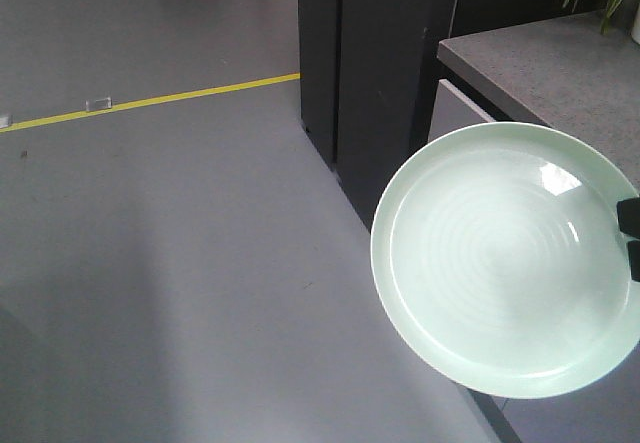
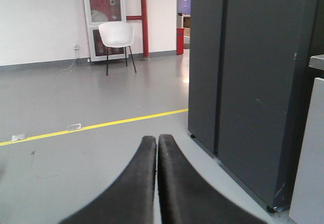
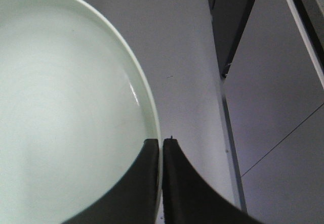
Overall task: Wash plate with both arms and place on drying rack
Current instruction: 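Turn the base toward the counter with the plant, plate held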
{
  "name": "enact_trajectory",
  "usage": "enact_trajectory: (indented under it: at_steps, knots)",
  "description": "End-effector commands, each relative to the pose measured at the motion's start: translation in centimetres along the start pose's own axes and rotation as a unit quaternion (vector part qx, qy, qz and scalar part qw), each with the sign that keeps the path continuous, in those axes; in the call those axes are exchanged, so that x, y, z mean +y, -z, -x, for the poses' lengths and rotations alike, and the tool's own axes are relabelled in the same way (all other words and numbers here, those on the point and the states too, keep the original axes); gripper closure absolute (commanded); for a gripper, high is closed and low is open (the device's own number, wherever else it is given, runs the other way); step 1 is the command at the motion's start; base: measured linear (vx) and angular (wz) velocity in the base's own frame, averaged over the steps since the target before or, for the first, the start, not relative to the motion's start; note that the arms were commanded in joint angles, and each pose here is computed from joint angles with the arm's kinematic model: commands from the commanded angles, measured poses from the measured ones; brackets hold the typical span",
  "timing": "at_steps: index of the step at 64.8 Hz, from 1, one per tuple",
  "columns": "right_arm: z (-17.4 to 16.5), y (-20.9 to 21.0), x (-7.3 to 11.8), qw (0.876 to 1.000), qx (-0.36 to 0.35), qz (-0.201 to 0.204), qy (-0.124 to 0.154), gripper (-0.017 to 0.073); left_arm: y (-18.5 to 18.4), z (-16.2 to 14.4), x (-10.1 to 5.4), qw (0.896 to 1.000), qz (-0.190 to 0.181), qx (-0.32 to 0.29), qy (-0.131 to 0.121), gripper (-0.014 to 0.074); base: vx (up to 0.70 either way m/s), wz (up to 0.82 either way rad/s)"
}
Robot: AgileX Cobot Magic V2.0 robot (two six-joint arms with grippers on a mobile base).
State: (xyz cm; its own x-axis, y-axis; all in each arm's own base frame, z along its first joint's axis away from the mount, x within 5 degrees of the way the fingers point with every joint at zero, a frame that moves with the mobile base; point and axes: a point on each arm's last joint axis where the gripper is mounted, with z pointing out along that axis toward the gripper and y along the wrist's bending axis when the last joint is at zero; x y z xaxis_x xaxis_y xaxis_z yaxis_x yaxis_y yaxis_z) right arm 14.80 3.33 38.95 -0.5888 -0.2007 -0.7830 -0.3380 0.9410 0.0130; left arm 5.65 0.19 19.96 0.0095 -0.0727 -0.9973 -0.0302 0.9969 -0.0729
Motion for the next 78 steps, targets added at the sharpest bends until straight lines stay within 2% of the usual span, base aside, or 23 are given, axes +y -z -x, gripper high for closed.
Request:
enact_trajectory:
  at_steps: [1, 78]
  knots:
    - [1.17, 0.83, -0.09, 0.999, -0.049, -0.009, -0.002, 0.0566, 0.04, -0.04, -0.07, 1.0, -0.008, -0.03, 0.006, 0.0599, 0.04, -0.15]
    - [1.16, 0.83, -0.08, 0.999, -0.048, -0.009, -0.002, 0.0566, 0.04, -0.04, -0.07, 1.0, -0.008, -0.03, 0.006, 0.0599, 0.04, -0.15]
